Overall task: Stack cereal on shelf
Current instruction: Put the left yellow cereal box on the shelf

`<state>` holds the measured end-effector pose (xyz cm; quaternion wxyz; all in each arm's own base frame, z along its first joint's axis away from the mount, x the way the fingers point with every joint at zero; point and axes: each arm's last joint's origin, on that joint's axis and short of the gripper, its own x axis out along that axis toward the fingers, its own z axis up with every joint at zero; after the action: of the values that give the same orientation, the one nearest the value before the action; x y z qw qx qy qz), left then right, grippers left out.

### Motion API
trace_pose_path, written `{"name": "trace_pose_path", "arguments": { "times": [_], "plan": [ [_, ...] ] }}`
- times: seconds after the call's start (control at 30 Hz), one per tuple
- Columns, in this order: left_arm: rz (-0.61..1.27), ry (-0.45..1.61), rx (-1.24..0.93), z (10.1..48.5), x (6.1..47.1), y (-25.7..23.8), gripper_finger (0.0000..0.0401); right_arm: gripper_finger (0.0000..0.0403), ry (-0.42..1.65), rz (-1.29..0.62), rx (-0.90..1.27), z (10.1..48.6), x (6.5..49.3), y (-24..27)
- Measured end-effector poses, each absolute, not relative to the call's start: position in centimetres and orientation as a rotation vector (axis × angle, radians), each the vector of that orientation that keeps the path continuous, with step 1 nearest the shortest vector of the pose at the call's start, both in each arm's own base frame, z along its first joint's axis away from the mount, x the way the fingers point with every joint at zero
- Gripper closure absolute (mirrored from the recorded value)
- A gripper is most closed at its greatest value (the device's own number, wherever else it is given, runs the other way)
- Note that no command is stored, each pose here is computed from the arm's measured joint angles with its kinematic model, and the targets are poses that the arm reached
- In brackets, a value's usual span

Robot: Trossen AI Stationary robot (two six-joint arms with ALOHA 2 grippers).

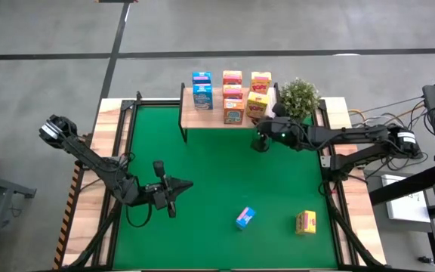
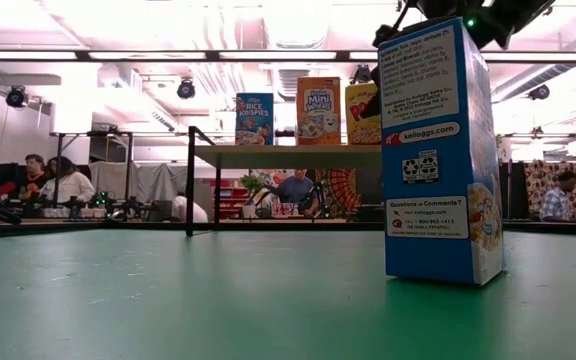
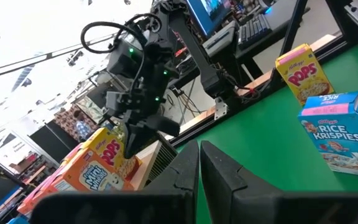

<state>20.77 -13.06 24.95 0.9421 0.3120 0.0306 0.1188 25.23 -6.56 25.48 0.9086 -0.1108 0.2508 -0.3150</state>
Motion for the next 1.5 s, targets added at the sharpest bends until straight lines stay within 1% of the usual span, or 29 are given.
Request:
{"name": "trace_pose_path", "arguments": {
  "times": [0.23,0.53,0.9,1.23,1.5],
  "plan": [
    [0.243,0.061,0.630,25.0,20.8,-13.1,0.0401,0.0390,0.484,-0.716,-0.216,25.3,25.5,-8.3],
    [0.243,0.059,0.609,25.0,20.8,-13.1,0.0401,0.0390,0.536,-0.761,-0.208,24.1,25.8,-9.9],
    [0.242,0.060,0.596,24.9,20.8,-13.1,0.0401,0.0390,0.590,-0.772,-0.246,23.8,25.6,-10.0],
    [0.241,0.065,0.595,24.8,20.8,-13.1,0.0401,0.0390,0.633,-0.781,-0.337,23.8,25.5,-10.1],
    [0.241,0.063,0.572,24.8,20.8,-13.1,0.0401,0.0390,0.632,-0.774,-0.298,23.8,25.4,-9.6]
  ]
}}
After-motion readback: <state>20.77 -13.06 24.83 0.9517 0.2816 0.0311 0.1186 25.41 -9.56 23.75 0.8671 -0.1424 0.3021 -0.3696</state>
